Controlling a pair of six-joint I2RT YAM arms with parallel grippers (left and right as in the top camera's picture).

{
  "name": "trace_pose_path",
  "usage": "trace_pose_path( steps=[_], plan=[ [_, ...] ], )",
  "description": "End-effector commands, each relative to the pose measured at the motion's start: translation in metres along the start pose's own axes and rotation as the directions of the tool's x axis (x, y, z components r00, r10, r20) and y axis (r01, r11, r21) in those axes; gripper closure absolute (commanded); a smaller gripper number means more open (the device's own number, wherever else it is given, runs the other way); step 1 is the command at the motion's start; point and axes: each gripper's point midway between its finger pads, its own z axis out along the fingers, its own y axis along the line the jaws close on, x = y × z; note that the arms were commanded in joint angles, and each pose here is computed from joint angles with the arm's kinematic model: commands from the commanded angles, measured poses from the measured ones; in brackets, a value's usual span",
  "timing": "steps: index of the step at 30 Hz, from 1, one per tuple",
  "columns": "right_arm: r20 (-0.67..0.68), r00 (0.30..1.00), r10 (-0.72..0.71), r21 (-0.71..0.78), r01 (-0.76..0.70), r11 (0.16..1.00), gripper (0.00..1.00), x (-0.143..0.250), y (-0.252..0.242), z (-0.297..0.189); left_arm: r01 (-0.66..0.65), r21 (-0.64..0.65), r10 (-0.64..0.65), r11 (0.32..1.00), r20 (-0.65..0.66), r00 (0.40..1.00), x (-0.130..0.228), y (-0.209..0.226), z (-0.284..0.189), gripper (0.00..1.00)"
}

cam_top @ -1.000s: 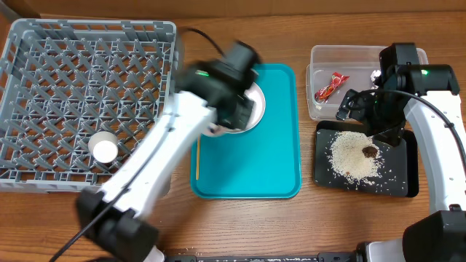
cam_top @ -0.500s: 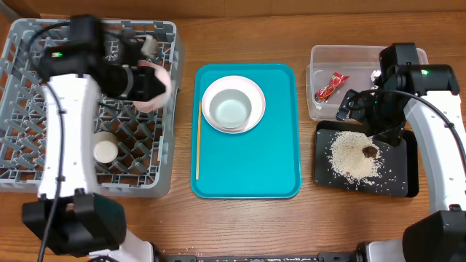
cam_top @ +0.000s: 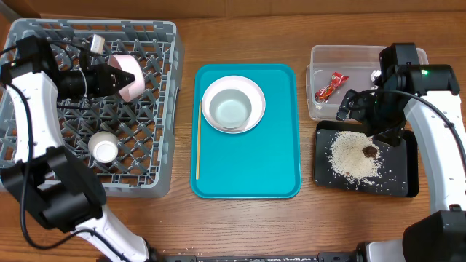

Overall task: Sort waste into correct bins and load items into the dishwasher
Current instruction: 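Carry the pink saucer into the dish rack with the left gripper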

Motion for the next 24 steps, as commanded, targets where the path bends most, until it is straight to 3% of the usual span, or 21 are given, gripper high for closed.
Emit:
trace_pose_path(
  steps=[1, 6, 14, 17, 20, 24],
  plan=[
    [0.015, 1.0, -0.002, 0.004, 0.002, 1.0, 0.0, -0.001, -0.001, -0.003, -0.007, 0.12, -0.001, 0.993, 0.066, 0.998, -0.01, 0.004, 0.003, 0.96],
    [0.014, 1.0, -0.002, 0.004, 0.002, 1.0, 0.0, -0.001, -0.001, -0.003, 0.043, 0.215, -0.073, 0.976, 0.132, 0.989, -0.013, 0.026, -0.002, 0.96],
    [0.015, 1.0, -0.002, 0.003, 0.002, 1.0, 0.0, -0.001, -0.001, -0.003, 0.139, 0.193, -0.171, 0.971, 0.161, 0.972, -0.003, 0.059, -0.025, 0.96],
    [0.014, 1.0, -0.002, 0.004, 0.002, 1.0, 0.0, -0.001, -0.001, -0.003, 0.183, 0.15, -0.205, 0.971, 0.143, 0.968, 0.005, 0.069, -0.031, 0.81],
    [0.014, 1.0, -0.002, 0.004, 0.002, 1.0, 0.0, -0.001, -0.001, -0.003, 0.253, 0.079, -0.26, 0.964, 0.088, 0.962, 0.022, 0.08, -0.034, 0.77],
    [0.014, 1.0, -0.002, 0.004, 0.002, 1.0, 0.0, -0.001, -0.001, -0.003, 0.357, 0.047, -0.359, 0.933, 0.039, 0.932, 0.039, 0.081, -0.043, 0.59]
  ],
)
